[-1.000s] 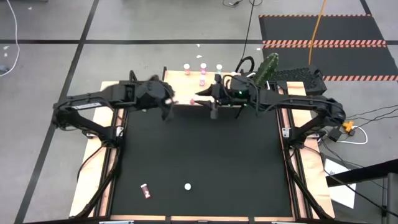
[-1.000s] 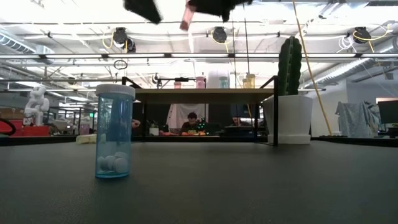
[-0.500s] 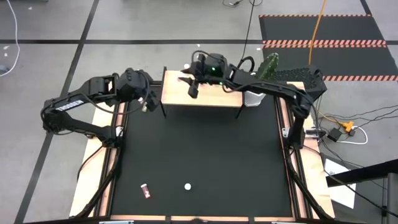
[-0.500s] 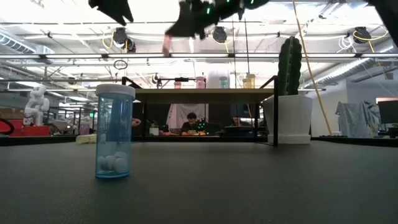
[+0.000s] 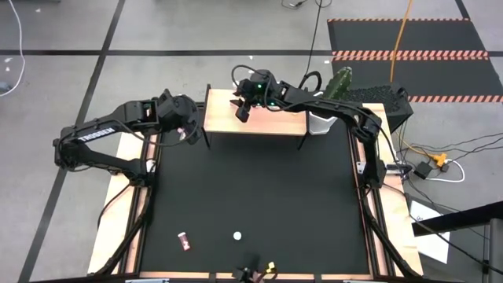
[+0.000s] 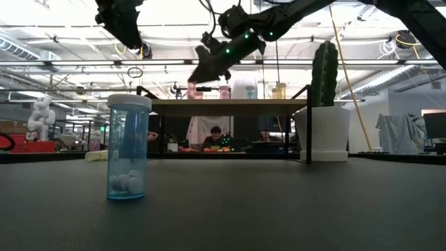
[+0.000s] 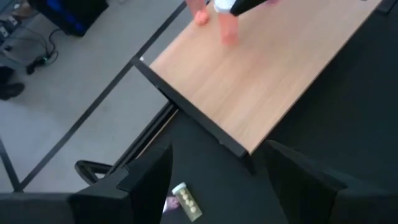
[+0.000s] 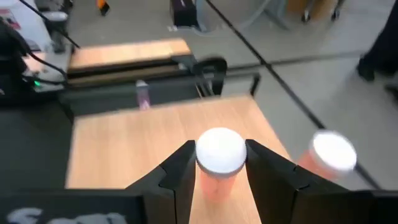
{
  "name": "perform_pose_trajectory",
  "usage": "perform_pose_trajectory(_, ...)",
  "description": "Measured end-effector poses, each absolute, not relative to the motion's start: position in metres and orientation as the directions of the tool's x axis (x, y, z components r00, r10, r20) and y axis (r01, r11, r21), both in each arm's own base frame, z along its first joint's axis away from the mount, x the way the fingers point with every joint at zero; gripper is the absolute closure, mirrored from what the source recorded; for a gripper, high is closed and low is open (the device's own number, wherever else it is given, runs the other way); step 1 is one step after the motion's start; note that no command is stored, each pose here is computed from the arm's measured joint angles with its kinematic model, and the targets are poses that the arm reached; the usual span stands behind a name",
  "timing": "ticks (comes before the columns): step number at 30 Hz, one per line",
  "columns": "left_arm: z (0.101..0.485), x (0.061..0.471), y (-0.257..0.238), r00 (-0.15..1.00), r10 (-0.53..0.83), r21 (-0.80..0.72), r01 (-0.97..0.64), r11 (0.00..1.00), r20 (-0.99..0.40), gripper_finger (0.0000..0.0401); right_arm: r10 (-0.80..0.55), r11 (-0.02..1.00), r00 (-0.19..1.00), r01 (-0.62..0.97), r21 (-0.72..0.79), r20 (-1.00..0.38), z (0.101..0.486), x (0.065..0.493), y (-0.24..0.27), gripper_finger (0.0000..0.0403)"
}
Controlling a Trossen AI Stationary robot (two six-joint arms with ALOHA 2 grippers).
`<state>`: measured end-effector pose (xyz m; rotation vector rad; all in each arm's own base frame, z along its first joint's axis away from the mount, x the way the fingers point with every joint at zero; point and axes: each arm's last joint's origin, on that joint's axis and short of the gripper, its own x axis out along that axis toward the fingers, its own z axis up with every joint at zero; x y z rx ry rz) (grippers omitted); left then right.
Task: Pick and place medicine bottles onto shelf by color
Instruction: Put the top red pill bottle on the shelf aligned with the other red pill bottle
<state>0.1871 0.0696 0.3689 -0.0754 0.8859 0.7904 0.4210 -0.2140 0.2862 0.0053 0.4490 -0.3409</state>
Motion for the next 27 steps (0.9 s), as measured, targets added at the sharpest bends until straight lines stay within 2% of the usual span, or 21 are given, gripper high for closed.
perform_pose_trajectory(6, 0.366, 0.186, 0.074, 0.355, 0.593, 0.263, -0.653, 0.711, -0.722, 0.0146, -0.362, 0.926, 0.817, 0.371, -0.071, -0.449, 0.283, 0.414, -0.223, 0.0277)
perform_pose_trajectory(21, 0.371, 0.187, 0.091, 0.389, 0.626, 0.264, -0.666, 0.698, -0.675, 0.0146, -0.309, 0.942, 0.822, 0.333, -0.035, -0.478, 0.278, 0.410, -0.227, 0.0276)
perform_pose_trajectory(27, 0.372, 0.186, 0.095, 0.387, 0.637, 0.260, -0.681, 0.685, -0.666, 0.0146, -0.314, 0.938, 0.824, 0.347, -0.019, -0.471, 0.270, 0.409, -0.228, 0.0252)
